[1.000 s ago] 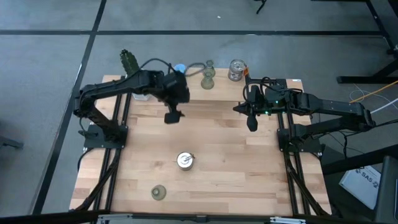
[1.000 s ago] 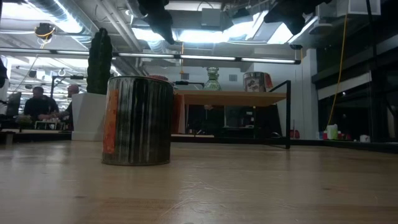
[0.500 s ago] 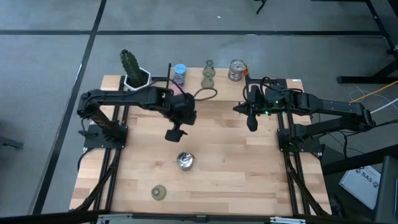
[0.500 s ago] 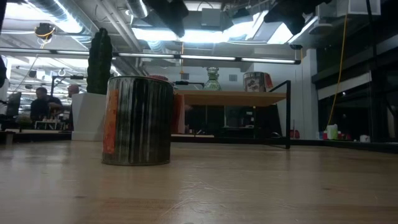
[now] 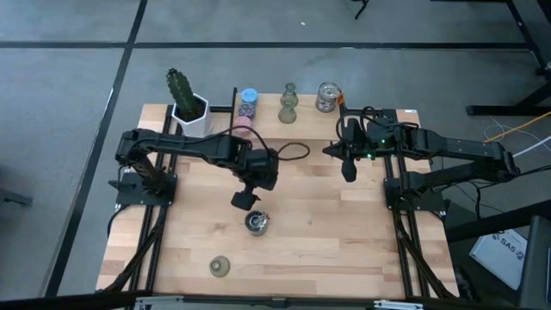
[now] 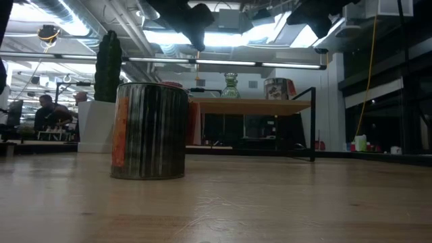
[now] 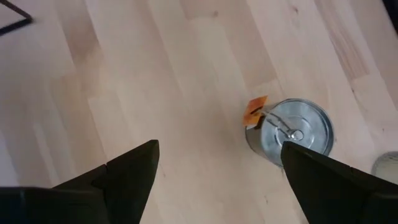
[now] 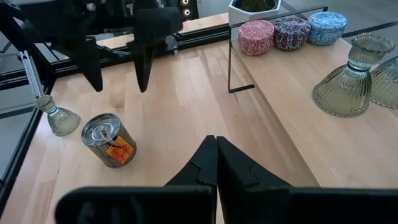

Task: Pick & Place candle stick holders
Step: Put the silver scented candle aligned with the silver scented candle on the shelf

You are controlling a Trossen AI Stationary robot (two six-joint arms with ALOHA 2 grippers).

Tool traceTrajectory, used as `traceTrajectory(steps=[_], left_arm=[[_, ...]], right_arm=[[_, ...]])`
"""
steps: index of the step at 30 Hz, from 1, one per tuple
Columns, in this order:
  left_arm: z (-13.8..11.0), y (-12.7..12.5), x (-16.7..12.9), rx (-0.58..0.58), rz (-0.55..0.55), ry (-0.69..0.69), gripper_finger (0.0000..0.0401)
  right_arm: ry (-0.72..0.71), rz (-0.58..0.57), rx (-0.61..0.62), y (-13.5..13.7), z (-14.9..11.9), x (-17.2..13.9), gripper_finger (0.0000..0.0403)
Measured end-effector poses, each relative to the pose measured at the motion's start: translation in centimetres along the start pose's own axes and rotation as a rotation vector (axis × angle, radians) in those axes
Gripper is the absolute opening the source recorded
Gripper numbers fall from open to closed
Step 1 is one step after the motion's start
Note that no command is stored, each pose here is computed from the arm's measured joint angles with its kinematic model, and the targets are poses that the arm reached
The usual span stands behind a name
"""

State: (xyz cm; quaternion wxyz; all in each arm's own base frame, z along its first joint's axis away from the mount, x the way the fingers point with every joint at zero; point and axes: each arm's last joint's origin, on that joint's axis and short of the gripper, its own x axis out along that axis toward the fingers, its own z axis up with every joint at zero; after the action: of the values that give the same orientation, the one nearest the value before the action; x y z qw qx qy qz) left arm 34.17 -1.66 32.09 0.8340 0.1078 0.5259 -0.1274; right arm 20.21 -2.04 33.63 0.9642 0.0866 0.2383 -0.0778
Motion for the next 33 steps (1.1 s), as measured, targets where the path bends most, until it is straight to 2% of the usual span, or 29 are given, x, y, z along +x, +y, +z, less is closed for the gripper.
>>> traceTrajectory(steps=[9,14,18,26,33], left_arm=[[0.7,-2.5,0.6,0.018,-0.044,0.007,0.0371],[1.1,-4.6,0.9,0.070,-0.078,0.012,0.0385],[0.9,-5.9,1.6,0.075,-0.093,0.070,0.0386],[0.5,-7.9,2.3,0.088,-0.127,0.164,0.0341],[-2.3,-8.5,4.7,0.072,-0.187,0.258,0.0292]], right_arm=[[0.001,0.000,0.000,0.0,0.0,0.0,0.0001],[0.000,-0.001,0.000,0.0,0.0,0.0,0.0001],[0.000,-0.002,0.000,0.0,0.0,0.0,0.0001],[0.020,0.002,0.000,0.0,-0.2,0.0,0.0001],[0.029,0.004,0.009,0.0,-0.3,0.0,0.0001]])
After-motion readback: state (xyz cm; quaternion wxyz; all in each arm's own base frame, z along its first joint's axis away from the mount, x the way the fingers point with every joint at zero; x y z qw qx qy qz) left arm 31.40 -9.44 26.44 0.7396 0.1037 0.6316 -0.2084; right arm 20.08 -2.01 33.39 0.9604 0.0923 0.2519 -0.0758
